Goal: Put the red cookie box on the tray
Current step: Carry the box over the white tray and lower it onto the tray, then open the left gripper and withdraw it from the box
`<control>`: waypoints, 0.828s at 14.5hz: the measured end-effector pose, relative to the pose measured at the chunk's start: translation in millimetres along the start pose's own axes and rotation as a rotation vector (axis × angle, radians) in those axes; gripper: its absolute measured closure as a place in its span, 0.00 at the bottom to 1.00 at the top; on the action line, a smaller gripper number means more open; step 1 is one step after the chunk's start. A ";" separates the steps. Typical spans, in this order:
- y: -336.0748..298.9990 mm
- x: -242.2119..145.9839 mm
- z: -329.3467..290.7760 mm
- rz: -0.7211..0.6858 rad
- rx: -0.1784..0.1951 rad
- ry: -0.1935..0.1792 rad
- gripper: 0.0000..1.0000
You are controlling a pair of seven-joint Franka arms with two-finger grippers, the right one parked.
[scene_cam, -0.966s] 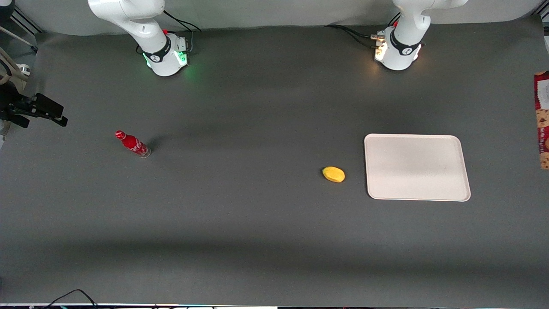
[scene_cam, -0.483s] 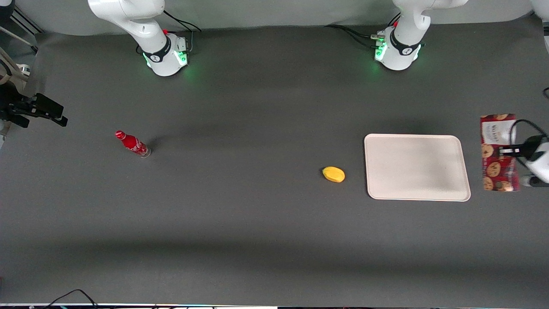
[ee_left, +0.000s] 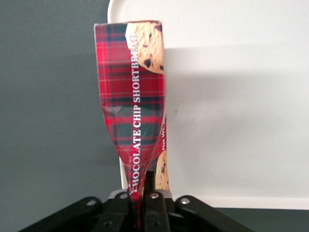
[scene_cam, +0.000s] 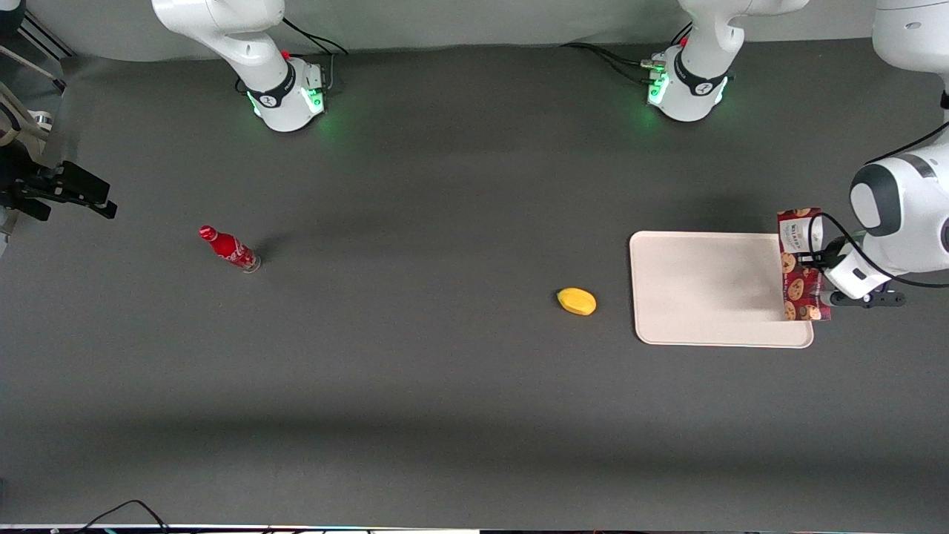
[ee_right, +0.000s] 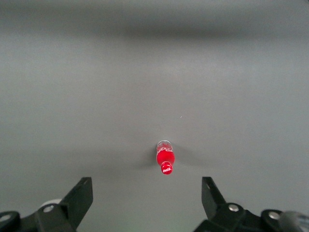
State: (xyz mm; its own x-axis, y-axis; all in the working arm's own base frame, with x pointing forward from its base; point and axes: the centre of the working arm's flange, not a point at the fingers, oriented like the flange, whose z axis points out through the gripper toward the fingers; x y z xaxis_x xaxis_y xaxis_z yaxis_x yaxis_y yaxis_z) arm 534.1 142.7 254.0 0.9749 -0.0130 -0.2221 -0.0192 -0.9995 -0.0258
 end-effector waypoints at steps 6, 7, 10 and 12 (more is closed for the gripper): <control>-2.1 11.9 -46.1 0.003 -0.005 0.008 0.32; -3.0 14.1 -74.0 0.003 -0.015 -0.012 0.20; -2.4 8.9 -185.1 0.009 -0.039 -0.058 0.00; 6.6 -6.3 -257.1 0.022 -0.047 -0.071 0.00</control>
State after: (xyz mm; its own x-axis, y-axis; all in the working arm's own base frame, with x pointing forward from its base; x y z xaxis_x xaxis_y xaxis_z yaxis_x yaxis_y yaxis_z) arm 584.8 128.6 505.9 0.9562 -0.0345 -0.2907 -0.0283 -0.9993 0.0257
